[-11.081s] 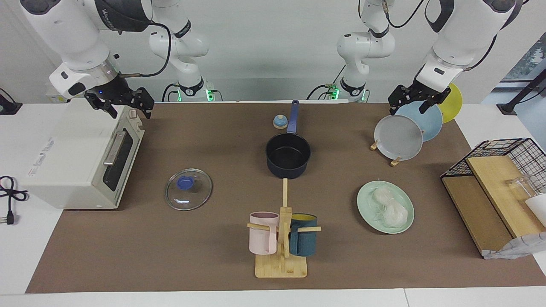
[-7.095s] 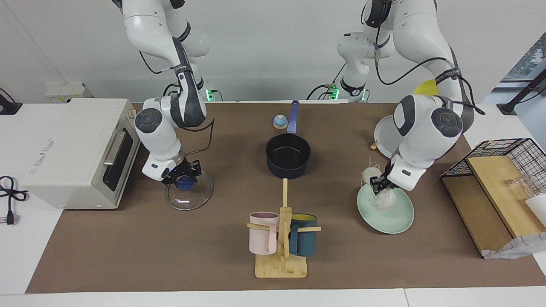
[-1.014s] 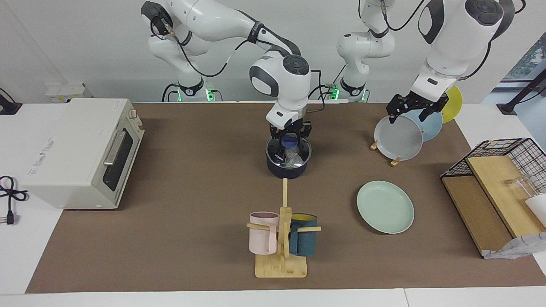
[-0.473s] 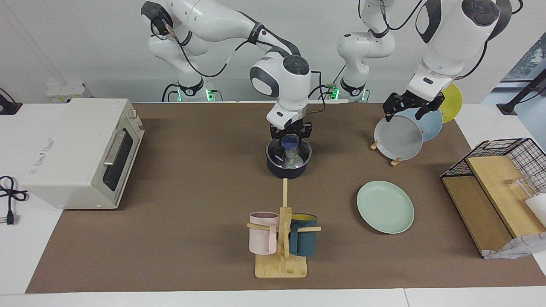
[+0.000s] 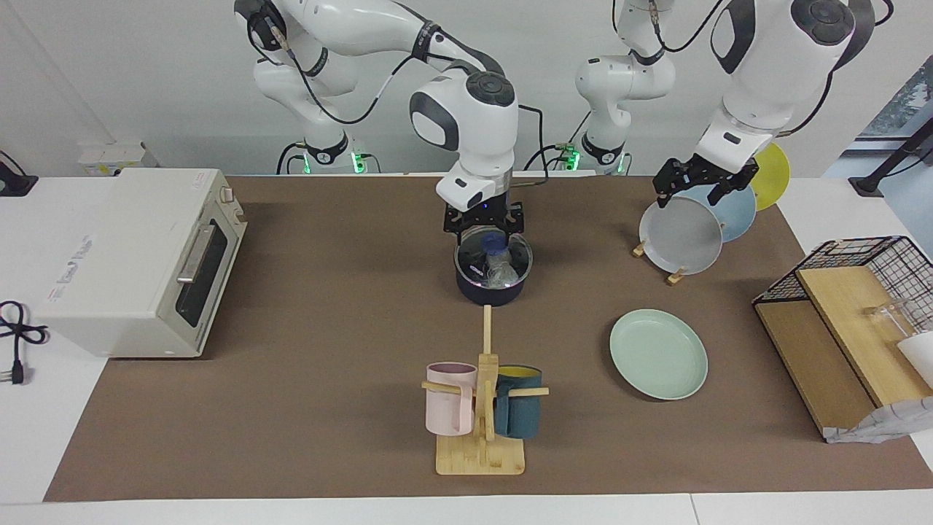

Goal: Transfer vermicelli from plate to pot

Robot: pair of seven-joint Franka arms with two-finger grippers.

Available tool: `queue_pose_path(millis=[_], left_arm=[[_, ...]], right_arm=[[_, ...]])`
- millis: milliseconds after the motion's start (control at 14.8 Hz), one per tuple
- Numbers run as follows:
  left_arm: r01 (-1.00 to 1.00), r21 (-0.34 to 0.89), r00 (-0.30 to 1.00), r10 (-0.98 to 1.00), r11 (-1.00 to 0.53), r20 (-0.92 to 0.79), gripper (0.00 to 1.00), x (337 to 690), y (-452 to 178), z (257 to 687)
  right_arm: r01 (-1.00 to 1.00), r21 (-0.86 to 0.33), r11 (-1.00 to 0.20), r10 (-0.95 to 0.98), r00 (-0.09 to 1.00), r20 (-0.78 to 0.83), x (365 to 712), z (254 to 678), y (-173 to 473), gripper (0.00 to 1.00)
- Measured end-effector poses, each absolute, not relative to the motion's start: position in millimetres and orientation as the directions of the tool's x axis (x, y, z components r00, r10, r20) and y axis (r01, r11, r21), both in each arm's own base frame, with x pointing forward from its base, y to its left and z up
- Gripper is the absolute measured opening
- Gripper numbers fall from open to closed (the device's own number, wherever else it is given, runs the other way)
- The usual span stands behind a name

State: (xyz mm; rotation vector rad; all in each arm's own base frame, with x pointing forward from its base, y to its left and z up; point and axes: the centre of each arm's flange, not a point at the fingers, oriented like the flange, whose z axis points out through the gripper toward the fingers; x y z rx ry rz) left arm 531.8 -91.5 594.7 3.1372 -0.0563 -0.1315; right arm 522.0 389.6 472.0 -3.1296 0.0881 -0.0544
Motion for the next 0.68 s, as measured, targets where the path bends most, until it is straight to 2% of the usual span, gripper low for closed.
queue_pose_path(millis=[270,676], left_arm=[[-0.032,0.008,0.996,-0.033,-0.999,-0.084,1.00,532,-90,595],[-0.032,0.008,0.996,-0.032,-0.999,-0.084,1.00,532,-90,595]], right_arm=[[-0.043,0.001,-0.999,-0.043,0.999,-0.012,550,524,287,1.00],[-0.006,0.077,-0.997,-0.015,0.992,-0.122,555,601,138,1.00]])
